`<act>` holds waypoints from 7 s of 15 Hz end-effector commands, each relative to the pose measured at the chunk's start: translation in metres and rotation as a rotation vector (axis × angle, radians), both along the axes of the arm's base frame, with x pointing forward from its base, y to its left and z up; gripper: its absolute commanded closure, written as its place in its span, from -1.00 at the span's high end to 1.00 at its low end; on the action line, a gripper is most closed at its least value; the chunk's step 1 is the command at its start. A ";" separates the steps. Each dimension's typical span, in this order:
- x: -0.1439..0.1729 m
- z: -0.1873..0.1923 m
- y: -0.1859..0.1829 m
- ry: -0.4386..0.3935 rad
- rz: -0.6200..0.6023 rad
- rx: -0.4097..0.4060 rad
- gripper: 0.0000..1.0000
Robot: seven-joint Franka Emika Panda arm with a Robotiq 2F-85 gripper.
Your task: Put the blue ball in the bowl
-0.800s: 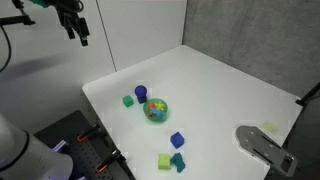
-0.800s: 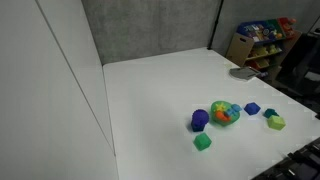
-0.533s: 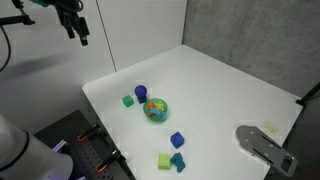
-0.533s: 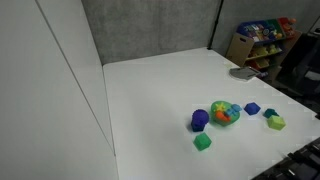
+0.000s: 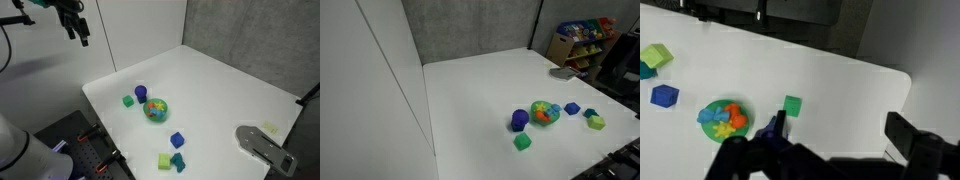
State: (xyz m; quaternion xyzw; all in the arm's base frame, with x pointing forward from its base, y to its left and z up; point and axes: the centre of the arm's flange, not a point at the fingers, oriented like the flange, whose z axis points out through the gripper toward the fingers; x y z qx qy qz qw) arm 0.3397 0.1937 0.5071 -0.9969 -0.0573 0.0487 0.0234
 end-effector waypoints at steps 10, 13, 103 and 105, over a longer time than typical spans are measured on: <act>0.078 -0.045 -0.004 -0.079 -0.039 -0.068 1.00; 0.101 -0.067 0.000 -0.097 -0.034 -0.052 1.00; 0.215 -0.350 -0.148 -0.008 -0.424 -0.367 -0.06; 0.215 -0.349 -0.154 -0.003 -0.459 -0.332 -0.06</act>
